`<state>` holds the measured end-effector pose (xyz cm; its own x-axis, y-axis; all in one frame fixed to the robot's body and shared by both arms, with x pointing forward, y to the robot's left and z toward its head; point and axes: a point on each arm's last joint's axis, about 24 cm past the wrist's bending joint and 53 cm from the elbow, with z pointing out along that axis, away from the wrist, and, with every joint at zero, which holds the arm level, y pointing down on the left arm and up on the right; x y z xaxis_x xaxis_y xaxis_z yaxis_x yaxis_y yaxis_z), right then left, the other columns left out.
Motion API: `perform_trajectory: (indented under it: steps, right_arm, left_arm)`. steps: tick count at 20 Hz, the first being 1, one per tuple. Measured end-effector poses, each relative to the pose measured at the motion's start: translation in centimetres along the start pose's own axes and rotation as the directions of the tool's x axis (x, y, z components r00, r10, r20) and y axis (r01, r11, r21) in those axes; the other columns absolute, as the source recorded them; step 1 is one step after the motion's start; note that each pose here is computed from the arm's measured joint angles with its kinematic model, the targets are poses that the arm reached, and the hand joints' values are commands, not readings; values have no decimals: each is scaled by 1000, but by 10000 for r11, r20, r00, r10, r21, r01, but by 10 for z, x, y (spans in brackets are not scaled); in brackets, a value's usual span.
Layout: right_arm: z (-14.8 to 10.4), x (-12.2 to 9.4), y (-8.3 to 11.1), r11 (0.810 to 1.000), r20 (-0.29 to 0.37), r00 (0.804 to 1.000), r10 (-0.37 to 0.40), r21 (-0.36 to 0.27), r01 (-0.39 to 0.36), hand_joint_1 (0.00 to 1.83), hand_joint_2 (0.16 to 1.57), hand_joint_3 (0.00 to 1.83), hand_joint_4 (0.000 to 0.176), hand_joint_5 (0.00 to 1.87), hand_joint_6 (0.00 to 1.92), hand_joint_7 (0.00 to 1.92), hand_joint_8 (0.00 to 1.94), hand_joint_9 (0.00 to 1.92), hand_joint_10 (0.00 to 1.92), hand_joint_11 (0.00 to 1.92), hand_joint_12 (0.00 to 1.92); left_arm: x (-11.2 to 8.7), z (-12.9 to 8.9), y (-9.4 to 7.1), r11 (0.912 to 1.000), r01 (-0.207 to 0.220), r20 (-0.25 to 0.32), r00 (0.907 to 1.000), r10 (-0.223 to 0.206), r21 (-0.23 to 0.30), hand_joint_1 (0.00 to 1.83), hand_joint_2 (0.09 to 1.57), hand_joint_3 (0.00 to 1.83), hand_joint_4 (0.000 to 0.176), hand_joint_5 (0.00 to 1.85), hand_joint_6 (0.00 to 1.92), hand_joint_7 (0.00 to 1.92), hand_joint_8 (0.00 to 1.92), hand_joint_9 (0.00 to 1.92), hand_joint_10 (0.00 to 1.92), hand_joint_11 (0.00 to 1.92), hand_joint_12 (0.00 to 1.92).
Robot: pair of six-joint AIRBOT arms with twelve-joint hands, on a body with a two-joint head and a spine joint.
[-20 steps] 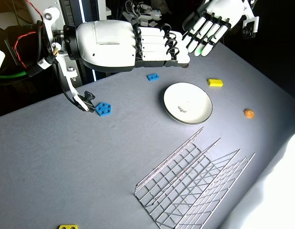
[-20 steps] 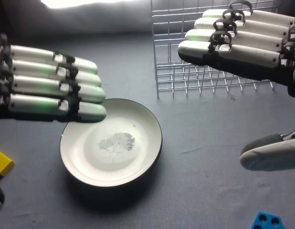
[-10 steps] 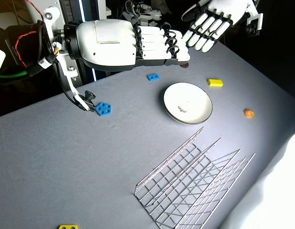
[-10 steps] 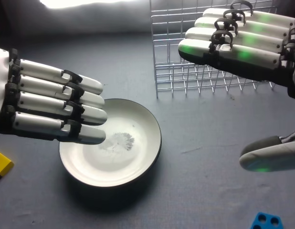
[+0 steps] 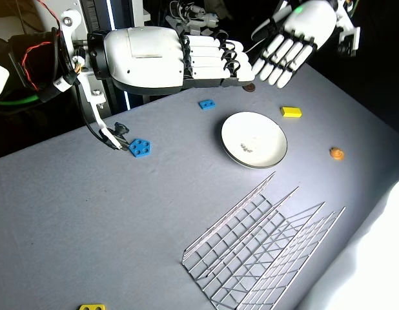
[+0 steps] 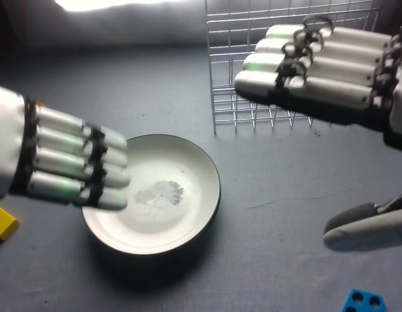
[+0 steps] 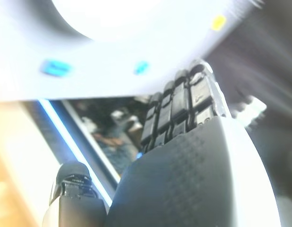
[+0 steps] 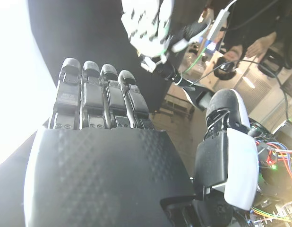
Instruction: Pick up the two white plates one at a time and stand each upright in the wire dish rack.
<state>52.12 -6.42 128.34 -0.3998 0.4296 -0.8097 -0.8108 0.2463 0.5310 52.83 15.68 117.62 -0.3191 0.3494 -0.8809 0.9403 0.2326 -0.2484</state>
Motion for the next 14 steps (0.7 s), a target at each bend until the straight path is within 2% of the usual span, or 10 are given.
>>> perform_trajectory:
  steps: [4, 8, 12, 14]
  right_arm:
    - [2, 2, -4, 9996, 17, 9998, 209, 163, -209, 87, 1059, 2, 0, 0, 0, 0, 0, 0, 0, 0, 0]
    - [3, 7, -12, 9955, -126, 9965, 824, 485, -817, 75, 1030, 0, 0, 1, 0, 0, 0, 0, 0, 0, 0]
    - [8, 14, -22, 9923, -349, 9952, 914, 875, -881, 38, 1032, 0, 0, 0, 0, 0, 0, 0, 0, 0, 0]
    - [12, 19, -32, 9887, -506, 9940, 970, 1193, -904, 4, 1043, 4, 0, 0, 0, 0, 0, 0, 0, 0, 0]
  left_arm:
    - [16, 11, 18, 9989, 382, 20, 9993, -381, -268, 0, 1027, 1, 0, 0, 0, 0, 0, 0, 0, 0, 0]
    - [30, 25, 15, 9993, 366, -306, 9989, -366, -1, 0, 1020, 0, 0, 0, 0, 0, 0, 0, 0, 0, 0]
    - [42, 33, 16, 9992, 398, -572, 9976, -396, 23, 0, 1016, 0, 0, 0, 0, 0, 0, 0, 0, 0, 0]
    - [45, 38, 15, 9997, 231, -632, 9978, -224, 104, 0, 1015, 0, 0, 0, 0, 0, 0, 0, 0, 0, 0]
